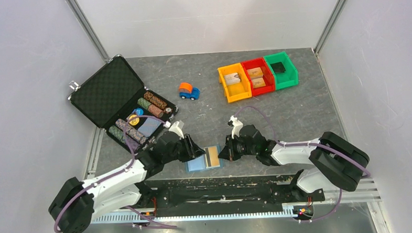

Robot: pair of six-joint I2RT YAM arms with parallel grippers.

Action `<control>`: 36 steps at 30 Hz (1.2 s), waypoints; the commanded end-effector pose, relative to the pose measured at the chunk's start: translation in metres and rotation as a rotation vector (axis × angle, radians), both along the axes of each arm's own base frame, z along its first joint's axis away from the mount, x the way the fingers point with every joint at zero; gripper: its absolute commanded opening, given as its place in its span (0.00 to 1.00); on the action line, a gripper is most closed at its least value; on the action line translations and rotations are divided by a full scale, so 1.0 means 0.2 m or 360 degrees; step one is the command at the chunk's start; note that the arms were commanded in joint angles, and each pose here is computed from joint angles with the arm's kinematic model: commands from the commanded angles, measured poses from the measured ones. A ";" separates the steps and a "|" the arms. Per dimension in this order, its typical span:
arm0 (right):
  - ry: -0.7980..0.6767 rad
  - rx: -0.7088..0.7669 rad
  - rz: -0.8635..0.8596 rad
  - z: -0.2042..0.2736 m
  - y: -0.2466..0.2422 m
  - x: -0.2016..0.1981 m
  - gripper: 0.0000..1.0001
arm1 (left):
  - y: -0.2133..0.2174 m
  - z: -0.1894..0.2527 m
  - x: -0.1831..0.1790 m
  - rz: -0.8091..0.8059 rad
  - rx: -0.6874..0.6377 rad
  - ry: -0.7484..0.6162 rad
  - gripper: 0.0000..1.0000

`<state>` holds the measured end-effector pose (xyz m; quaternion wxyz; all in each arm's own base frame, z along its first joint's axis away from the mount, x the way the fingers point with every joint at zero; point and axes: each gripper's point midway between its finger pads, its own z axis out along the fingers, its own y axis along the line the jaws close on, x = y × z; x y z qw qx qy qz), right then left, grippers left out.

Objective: Take the credit cards out of the card holder
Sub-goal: Remove the credit card from the card holder.

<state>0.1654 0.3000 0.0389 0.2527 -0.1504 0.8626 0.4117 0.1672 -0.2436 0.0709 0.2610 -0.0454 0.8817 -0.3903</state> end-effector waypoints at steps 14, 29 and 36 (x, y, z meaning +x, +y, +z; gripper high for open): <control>0.0015 -0.0014 0.0019 -0.03 0.09 0.05 0.17 | 0.29 -0.21 -0.05 0.0082 0.0480 0.0098 0.45; -0.0002 0.0156 0.0093 0.10 0.18 0.04 0.23 | 0.25 -0.25 -0.10 0.0021 0.0369 0.0127 0.40; -0.0024 0.0173 0.0104 0.14 0.19 0.05 0.25 | 0.24 -0.25 -0.10 0.0017 0.0348 0.0135 0.39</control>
